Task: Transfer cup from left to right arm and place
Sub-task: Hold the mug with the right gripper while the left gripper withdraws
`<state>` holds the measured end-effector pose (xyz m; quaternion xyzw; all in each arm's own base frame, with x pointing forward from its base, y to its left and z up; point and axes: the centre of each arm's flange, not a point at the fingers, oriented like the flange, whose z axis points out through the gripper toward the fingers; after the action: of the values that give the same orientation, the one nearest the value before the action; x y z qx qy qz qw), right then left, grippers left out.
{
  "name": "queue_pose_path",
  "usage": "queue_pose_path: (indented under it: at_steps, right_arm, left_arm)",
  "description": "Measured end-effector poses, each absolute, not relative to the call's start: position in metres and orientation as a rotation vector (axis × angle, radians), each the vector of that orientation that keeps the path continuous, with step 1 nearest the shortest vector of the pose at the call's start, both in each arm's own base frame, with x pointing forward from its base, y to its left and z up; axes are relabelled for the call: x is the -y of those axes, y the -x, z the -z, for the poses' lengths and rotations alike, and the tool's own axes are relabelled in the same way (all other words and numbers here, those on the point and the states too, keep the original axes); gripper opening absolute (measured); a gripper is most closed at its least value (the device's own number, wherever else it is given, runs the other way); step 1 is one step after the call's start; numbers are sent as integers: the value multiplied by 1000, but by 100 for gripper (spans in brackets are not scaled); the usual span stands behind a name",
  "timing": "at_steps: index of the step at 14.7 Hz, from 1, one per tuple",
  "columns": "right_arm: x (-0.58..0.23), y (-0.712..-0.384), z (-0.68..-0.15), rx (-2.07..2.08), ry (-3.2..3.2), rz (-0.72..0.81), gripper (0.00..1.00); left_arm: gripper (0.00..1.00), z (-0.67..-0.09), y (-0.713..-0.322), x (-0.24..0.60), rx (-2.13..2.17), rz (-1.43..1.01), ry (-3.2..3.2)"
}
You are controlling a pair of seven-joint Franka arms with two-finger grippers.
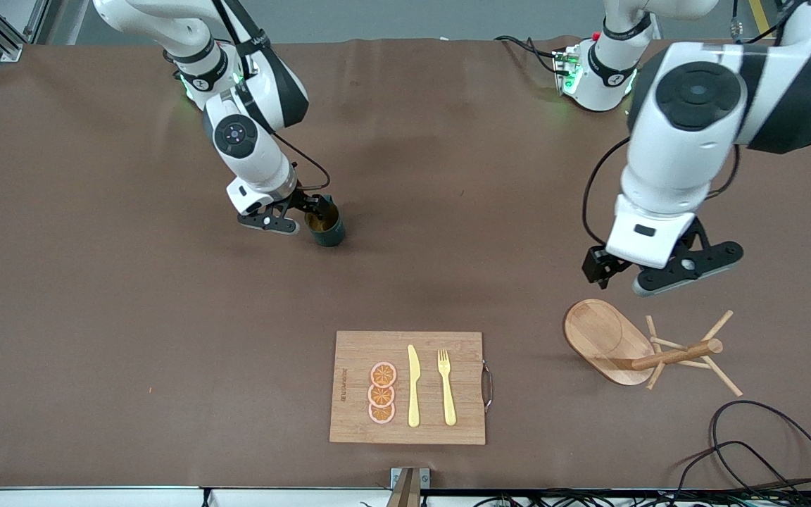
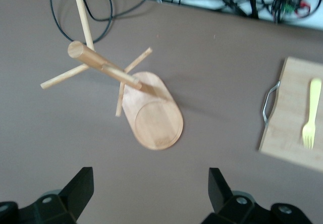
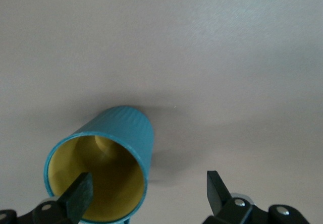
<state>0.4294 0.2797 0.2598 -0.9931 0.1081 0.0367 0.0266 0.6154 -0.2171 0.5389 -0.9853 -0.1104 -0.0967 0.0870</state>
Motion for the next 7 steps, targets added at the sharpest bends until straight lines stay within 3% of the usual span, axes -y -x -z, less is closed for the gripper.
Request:
queue_pose_path:
  at_steps: [2,3,4,7]
  right_arm:
    - [-287,-426,-249,-344,3069,-106,97]
    - [-289,-425,-245,-344,3072,-107,91]
    - [-289,-424,-241,-345,3075,-111,76]
    - [-287,-425,-237,-352,3078,-115,47]
  left_arm:
    - [100,-548,-612,210,250,227,2944]
    - [100,-553,-610,207,238,201,2944]
    - [100,-559,-607,203,235,174,2949]
    - [100,-585,-604,165,178,113,3034]
